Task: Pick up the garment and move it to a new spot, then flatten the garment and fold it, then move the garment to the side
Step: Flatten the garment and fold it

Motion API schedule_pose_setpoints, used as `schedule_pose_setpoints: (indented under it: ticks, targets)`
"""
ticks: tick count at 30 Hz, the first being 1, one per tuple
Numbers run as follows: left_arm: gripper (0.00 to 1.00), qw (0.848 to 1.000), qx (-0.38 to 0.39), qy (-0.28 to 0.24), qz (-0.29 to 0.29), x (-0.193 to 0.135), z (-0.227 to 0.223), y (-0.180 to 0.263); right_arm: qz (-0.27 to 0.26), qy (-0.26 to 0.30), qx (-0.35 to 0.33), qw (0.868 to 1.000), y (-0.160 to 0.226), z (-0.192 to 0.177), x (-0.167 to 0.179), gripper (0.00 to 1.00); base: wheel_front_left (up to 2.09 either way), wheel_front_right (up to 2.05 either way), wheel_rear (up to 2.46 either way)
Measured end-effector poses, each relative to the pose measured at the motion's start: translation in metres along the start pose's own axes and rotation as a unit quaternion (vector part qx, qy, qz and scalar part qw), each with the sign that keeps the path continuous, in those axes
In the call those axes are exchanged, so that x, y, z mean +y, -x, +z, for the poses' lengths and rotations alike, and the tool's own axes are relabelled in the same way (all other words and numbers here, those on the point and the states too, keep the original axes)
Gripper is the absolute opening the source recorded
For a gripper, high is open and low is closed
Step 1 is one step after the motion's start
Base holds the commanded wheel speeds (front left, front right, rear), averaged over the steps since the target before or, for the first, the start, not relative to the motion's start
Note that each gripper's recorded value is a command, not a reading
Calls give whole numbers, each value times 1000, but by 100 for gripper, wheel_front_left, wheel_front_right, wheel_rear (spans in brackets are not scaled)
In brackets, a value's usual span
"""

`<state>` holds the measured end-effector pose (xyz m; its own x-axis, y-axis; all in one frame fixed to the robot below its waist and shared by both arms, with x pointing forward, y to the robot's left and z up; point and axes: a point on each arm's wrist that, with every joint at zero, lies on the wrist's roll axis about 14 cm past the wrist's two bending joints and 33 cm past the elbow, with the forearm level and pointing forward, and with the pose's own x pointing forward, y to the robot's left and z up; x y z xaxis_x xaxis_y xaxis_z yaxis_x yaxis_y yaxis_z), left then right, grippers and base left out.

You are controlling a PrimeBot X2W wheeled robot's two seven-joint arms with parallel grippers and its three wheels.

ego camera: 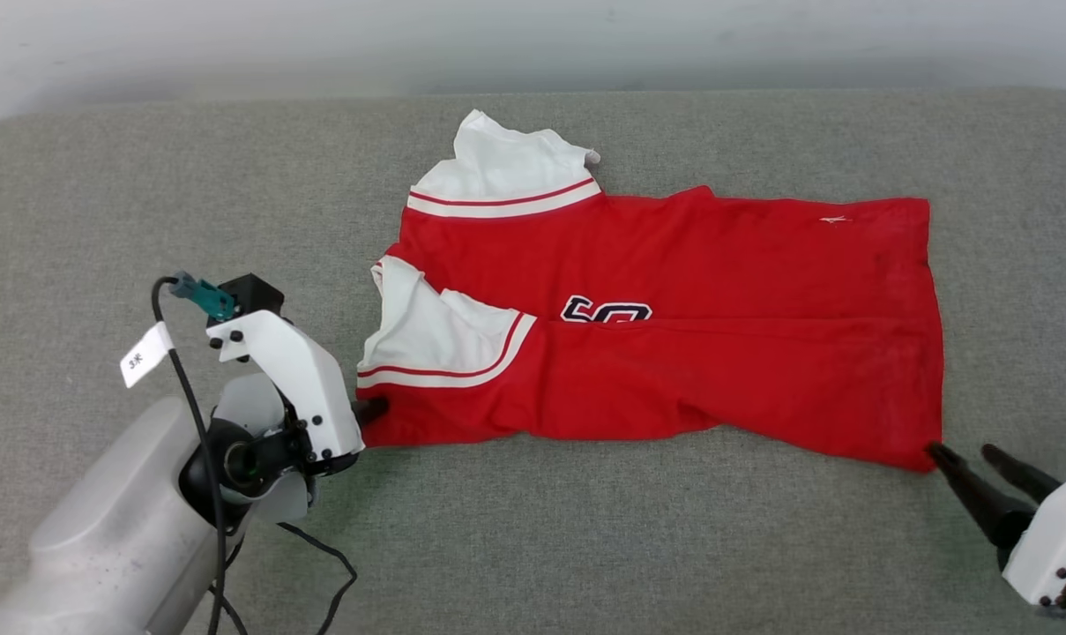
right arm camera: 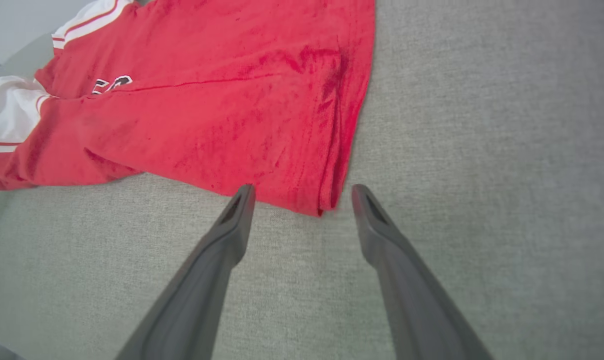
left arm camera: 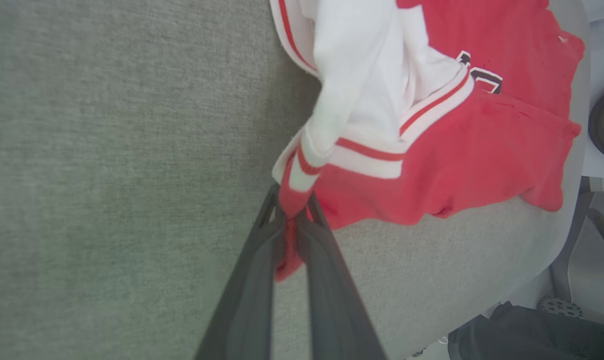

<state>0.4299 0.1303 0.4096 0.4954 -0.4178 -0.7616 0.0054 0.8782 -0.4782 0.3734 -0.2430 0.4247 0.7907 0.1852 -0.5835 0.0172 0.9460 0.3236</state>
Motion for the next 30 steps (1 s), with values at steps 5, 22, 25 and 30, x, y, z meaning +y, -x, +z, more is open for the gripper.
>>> schedule_pose_setpoints:
  ticks: [5,22,25,30]
  targets:
    - [0,1000,2,0,-1,-1,-4,-2,-21,-7,23,999,-3,-7,-6,100,0,0,0]
    - [0,1000,5,4,-5,-1,-12,-5,-38,-22,81,996,-42,-25,-9,100,0,0,0]
    - [0,1000,5,4,-5,0,-12,-5,-39,-22,86,995,-44,-28,-10,93,0,0,0]
    - [0,1000,1,4,-3,3,-11,-3,-41,-9,89,995,-44,-28,-14,0,0,0,0]
